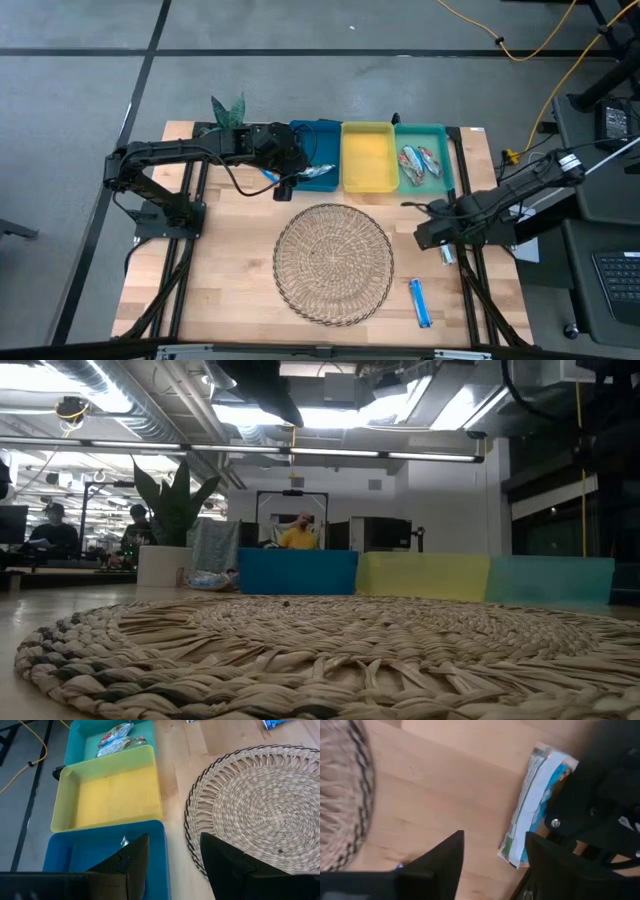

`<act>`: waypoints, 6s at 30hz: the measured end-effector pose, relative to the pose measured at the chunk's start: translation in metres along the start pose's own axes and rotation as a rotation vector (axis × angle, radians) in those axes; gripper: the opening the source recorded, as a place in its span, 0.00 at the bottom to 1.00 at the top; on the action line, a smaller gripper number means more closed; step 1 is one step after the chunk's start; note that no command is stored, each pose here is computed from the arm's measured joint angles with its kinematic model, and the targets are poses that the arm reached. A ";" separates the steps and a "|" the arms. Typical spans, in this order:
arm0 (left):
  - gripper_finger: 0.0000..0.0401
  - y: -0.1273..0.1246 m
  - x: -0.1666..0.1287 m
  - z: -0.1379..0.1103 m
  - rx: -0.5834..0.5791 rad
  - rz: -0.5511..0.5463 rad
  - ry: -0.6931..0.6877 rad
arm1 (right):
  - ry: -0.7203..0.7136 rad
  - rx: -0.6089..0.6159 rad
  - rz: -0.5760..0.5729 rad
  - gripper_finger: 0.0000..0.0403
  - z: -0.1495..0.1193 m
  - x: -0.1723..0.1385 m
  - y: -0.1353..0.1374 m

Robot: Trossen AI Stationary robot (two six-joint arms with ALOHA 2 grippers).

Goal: Pick and place Granola Bars by type
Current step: Put the yellow granola bar into the blue bin

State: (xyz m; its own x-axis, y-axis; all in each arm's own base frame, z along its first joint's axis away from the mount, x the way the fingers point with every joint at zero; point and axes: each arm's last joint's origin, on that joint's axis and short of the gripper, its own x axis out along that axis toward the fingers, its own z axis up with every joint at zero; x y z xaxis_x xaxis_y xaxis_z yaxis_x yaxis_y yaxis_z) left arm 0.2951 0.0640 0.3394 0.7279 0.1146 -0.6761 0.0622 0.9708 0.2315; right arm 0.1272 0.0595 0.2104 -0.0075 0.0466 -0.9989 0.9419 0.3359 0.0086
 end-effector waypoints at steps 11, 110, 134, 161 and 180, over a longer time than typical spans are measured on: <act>0.43 0.000 0.000 0.000 0.001 0.000 -0.001 | 0.083 0.153 -0.139 0.66 -0.013 0.026 0.023; 0.43 -0.006 0.032 0.005 -0.308 -0.082 -0.009 | -0.440 -0.583 0.234 0.10 0.088 -0.070 0.101; 0.43 -0.005 -0.079 0.003 -0.388 0.107 -0.190 | -0.571 -0.672 0.254 0.07 0.198 -0.100 0.046; 0.43 -0.025 -0.147 -0.065 -0.457 0.186 -0.532 | -0.685 -0.910 0.429 0.07 0.292 -0.104 0.102; 0.43 -0.025 -0.147 -0.065 -0.484 0.160 -0.536 | -0.564 -1.022 0.494 0.08 0.308 -0.065 0.167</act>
State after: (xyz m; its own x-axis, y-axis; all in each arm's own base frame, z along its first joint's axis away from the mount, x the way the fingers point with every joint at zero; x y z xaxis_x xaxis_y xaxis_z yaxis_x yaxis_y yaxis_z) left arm 0.1425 0.0364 0.3878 0.9443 0.2639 -0.1964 -0.2903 0.9494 -0.1199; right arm 0.3882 -0.1772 0.2621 0.6503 0.0527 -0.7578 0.1132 0.9797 0.1653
